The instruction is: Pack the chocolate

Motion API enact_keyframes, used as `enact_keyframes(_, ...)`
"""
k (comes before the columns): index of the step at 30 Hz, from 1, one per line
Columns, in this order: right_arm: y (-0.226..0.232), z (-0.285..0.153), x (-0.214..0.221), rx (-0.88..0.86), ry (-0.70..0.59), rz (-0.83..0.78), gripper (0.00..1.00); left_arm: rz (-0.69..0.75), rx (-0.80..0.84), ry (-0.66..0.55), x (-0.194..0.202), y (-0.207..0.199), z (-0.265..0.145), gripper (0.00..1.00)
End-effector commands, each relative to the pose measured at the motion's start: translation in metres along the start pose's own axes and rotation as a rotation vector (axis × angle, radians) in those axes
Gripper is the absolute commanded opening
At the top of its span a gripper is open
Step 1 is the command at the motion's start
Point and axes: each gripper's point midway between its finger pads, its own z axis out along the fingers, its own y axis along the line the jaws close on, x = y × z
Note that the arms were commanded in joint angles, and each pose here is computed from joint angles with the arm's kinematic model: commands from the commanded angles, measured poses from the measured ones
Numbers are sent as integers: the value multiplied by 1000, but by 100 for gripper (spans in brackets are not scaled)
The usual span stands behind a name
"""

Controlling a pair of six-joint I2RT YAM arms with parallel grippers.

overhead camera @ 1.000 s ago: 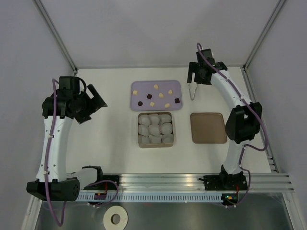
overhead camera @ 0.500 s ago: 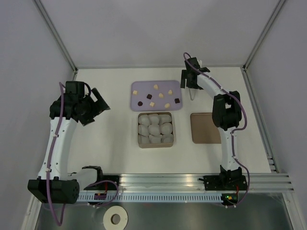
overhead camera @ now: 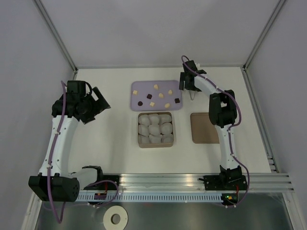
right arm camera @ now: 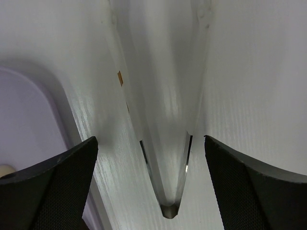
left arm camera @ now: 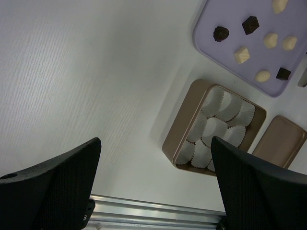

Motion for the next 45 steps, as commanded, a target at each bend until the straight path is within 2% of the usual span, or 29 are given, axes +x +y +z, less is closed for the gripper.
enact_keyframes(1,-1,1,-15,16,-48,17,96,40,5,-29,-6,0,2,100)
enact_keyframes(9,-11,10,1,15,-13,51,86,32,1,-40,-6,1,2,99)
enact_keyframes(26,-21,8,33,4,15,54,78,13,-22,-73,-7,8,-1,100)
enact_keyframes(45,-23,18,50,-8,45,57,57,19,-32,-107,-11,12,-4,100)
